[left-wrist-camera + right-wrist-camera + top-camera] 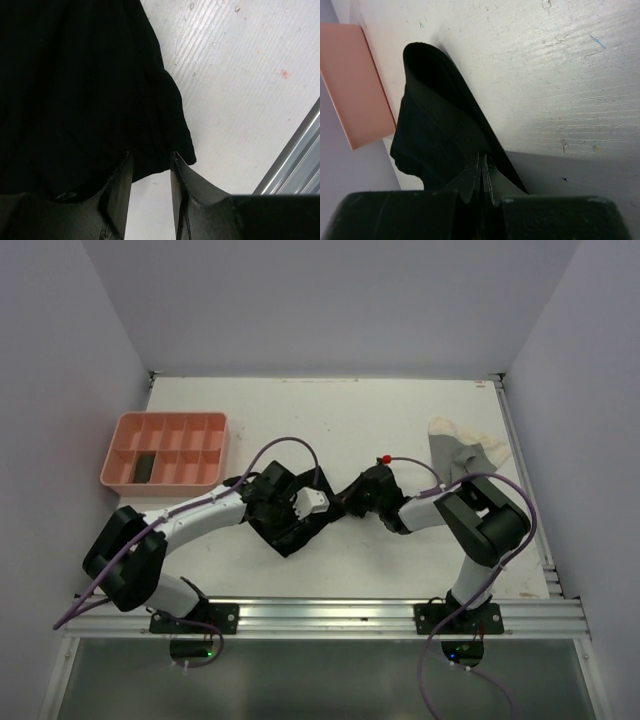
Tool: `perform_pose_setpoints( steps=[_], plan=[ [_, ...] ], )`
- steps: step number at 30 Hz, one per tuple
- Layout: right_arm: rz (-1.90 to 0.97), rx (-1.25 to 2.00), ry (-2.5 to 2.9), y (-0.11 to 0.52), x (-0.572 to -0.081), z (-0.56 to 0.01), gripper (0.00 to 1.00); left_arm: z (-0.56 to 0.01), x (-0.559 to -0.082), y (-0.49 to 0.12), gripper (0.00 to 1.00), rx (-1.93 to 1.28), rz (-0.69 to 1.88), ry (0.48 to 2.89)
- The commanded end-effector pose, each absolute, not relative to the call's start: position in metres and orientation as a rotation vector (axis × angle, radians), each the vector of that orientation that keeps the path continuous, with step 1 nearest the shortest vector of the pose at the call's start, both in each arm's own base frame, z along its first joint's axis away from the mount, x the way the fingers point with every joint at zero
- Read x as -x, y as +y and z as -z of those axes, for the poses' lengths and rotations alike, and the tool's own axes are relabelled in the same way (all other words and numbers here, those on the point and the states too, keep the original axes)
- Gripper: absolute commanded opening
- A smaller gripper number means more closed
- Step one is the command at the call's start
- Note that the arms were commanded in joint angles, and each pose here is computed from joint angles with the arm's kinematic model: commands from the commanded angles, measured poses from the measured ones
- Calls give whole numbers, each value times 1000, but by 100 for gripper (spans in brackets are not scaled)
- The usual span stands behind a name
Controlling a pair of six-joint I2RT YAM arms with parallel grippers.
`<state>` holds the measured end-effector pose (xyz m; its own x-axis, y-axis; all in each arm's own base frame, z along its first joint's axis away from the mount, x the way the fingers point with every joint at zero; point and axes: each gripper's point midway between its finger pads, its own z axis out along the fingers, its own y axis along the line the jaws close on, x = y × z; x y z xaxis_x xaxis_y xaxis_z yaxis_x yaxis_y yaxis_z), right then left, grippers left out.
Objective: Roll the underwear
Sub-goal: Fold the underwear
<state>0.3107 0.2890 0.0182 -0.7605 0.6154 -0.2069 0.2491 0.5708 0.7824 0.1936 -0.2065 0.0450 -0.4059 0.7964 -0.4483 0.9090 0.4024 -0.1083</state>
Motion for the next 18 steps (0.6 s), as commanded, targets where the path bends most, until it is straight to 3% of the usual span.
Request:
perform_pose_setpoints(
  steps=[1,13,16,18],
  plan=[
    [-928,-707,2466,273,-286,22,0,-38,-200,-208,38,-1494,436,2332],
    [-911,-724,2474,270,-283,29,0,-28,-200,-216,38,-1525,440,2356],
    [-912,-728,2476,269,-282,31,0,-24,-201,-215,30,-1526,422,2371],
    [-914,-734,2478,269,-281,32,0,-25,-204,-213,15,-1520,399,2373]
  ],
)
